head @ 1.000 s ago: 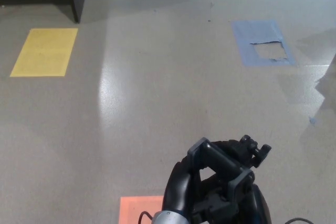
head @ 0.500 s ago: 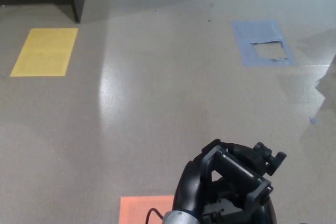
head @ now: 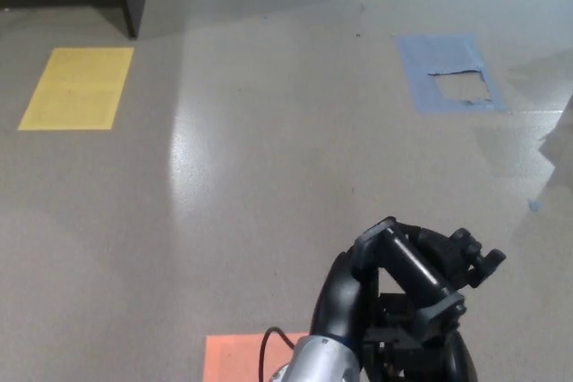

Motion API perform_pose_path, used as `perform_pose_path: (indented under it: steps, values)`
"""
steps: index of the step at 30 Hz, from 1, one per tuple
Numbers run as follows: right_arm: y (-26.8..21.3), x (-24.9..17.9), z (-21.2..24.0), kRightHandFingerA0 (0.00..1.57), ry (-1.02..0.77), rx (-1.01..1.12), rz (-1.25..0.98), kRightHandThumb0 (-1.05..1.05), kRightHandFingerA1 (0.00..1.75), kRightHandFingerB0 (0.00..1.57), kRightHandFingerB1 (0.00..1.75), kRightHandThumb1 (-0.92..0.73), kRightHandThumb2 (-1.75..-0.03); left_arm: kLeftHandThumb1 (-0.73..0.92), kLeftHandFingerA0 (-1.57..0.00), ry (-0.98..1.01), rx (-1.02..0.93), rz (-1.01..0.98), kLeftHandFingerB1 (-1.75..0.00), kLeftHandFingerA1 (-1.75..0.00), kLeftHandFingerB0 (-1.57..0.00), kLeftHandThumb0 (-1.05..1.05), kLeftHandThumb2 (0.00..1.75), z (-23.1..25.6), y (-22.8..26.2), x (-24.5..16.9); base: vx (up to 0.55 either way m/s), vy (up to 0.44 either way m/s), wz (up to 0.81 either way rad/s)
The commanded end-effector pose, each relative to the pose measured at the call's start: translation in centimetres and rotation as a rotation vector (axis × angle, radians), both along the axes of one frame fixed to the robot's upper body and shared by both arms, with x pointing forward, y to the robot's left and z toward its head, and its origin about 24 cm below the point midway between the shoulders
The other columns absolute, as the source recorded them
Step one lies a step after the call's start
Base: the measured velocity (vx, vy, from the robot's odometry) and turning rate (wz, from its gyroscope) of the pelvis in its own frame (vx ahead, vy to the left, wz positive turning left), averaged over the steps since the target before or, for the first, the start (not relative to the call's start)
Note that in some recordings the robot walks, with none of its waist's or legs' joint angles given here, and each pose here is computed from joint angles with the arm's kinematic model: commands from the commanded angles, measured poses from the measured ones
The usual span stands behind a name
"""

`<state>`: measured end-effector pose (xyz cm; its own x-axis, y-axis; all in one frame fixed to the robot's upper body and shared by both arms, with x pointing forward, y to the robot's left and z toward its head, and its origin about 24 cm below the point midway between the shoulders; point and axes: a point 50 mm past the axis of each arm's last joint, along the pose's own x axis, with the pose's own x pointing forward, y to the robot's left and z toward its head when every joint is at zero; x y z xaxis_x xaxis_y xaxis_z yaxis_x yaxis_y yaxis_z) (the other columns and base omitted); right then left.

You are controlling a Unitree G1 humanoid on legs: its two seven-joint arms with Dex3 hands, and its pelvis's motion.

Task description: A phone stand is kept on the floor and the robot uses both its hands to grab it and uses its left hand to extend the phone stand by pulling it upwards

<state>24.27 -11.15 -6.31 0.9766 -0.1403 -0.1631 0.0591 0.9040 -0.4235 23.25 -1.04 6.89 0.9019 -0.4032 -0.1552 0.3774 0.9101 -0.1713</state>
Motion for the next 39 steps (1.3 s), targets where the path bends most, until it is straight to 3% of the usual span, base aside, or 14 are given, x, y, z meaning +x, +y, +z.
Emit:
perform_pose_path:
  steps: [1, 3, 13, 14, 16, 17, 20, 22, 23, 26, 27, 29, 30, 39]
  values:
    - [-1.2, -1.5, -1.5, 1.57, 0.091, -0.136, -0.06, -0.98, 1.73, 1.57, 1.75, -0.47, -1.15, 0.92, -1.2, -0.544, -0.652, -0.237, -1.5, -1.75, -0.78, 0.76, 1.56, 24.4, -10.6, -7.7, 0.0, 0.0, 0.0]
    - [-1.3, -1.6, -1.6, 1.57, 0.096, -0.137, -0.061, -0.98, 1.73, 1.57, 1.75, -0.47, -1.15, 0.92, -1.57, -0.528, -0.711, -0.28, -1.75, -1.75, -1.02, 0.81, 1.58, 24.7, -10.5, -7.7, 0.0, 0.0, 0.0]
    - [-1.2, -1.6, -1.8, 1.57, 0.109, -0.138, -0.062, -0.98, 1.73, 1.57, 1.75, -0.47, -1.15, 0.92, -1.57, -0.467, -0.788, -0.322, -1.75, -1.75, -1.1, 0.88, 1.57, 26.2, -9.9, -7.3, 0.0, 0.0, 0.0]
    - [-1.2, -1.6, -1.8, 1.57, 0.111, -0.139, -0.062, -0.98, 1.73, 1.57, 1.75, -0.47, -1.15, 0.92, -1.57, -0.506, -0.769, -0.291, -1.75, -1.75, -1.57, 0.8, 1.63, 26.5, -9.6, -7.0, 0.0, 0.0, 0.0]
    - [-1.2, -1.7, -1.9, 1.57, 0.113, -0.139, -0.061, -0.98, 1.73, 1.57, 1.75, -0.47, -1.15, 0.92, -1.57, -0.529, -0.74, -0.263, -1.75, -1.75, -1.57, 0.88, 1.49, 26.7, -9.3, -6.9, 0.0, 0.0, 0.0]
    - [-1.2, -1.7, -1.9, 1.57, 0.113, -0.139, -0.062, -0.98, 1.73, 1.57, 1.75, -0.47, -1.15, 0.92, -1.49, -0.545, -0.734, -0.225, -1.75, -1.75, -1.07, 1.03, 1.41, 27.1, -8.9, -6.8, 0.0, 0.0, 0.0]
    - [-1.2, -1.9, -2.0, 1.57, 0.118, -0.14, -0.062, -0.98, 1.73, 1.57, 1.75, -0.47, -1.15, 0.92, -1.57, -0.569, -0.726, -0.178, -1.75, -1.75, -1.57, 1.05, 1.29, 27.7, -8.5, -6.6, 0.0, 0.0, 0.0]
    - [-1.2, -1.9, -2.0, 1.57, 0.118, -0.139, -0.063, -0.98, 1.73, 1.57, 1.75, -0.47, -1.15, 0.92, -1.29, -0.616, -0.686, -0.137, -1.46, -1.64, -0.99, 1.05, 1.71, 28.3, -8.1, -6.4, 0.0, 0.0, 0.0]
    - [-1.2, -1.9, -2.0, 1.57, 0.118, -0.138, -0.063, -0.98, 1.73, 1.57, 1.75, -0.47, -1.15, 0.92, -1.57, -0.643, -0.674, -0.125, -1.75, -1.75, -1.57, 1.05, 1.19, 28.6, -8.0, -6.3, 0.0, 0.0, 0.0]
    - [-1.2, -1.7, -1.9, 1.57, 0.116, -0.137, -0.064, -0.98, 1.73, 1.57, 1.75, -0.47, -1.15, 0.92, -1.57, -0.676, -0.676, -0.133, -1.75, -1.75, -1.57, 1.05, 1.18, 29.5, -7.6, -5.8, 0.0, 0.0, 0.0]
    - [-1.7, -1.9, -2.3, 1.23, 0.108, -0.096, -0.055, -0.98, 1.24, 1.02, 1.35, -0.78, -0.69, 0.62, -0.74, -0.67, -0.699, -0.13, -1.62, -1.57, -0.67, -0.43, 0.59, 29.7, -7.6, -5.8, 0.0, 0.0, 0.0]
    - [-2.4, -2.4, -2.3, 1.44, 0.065, 0.256, -0.165, -0.42, 1.3, 1.48, 1.31, -0.15, -0.9, 0.63, -0.73, -0.669, -0.736, -0.122, -1.68, -1.66, -0.67, -0.42, 0.59, 30.1, -7.5, -5.7, 0.0, 0.0, 0.0]
    - [-2.4, -2.4, -2.2, 1.57, 0.056, 0.277, -0.184, -0.88, 1.54, 1.57, 1.55, -0.39, -1.01, 0.69, -0.65, -0.667, -0.748, -0.125, -1.75, -1.71, -0.64, -0.44, 0.56, 30.3, -7.5, -5.7, 0.0, 0.0, 0.0]
    - [-2.5, -2.4, -2.4, 1.57, 0.069, 0.277, -0.215, -0.81, 1.55, 1.57, 1.56, -0.32, -1.01, 0.58, -0.79, -0.677, -0.885, -0.14, -1.75, -1.75, -0.75, -0.39, 0.56, 34.4, -6.0, -4.9, 0.0, 0.0, 0.0]
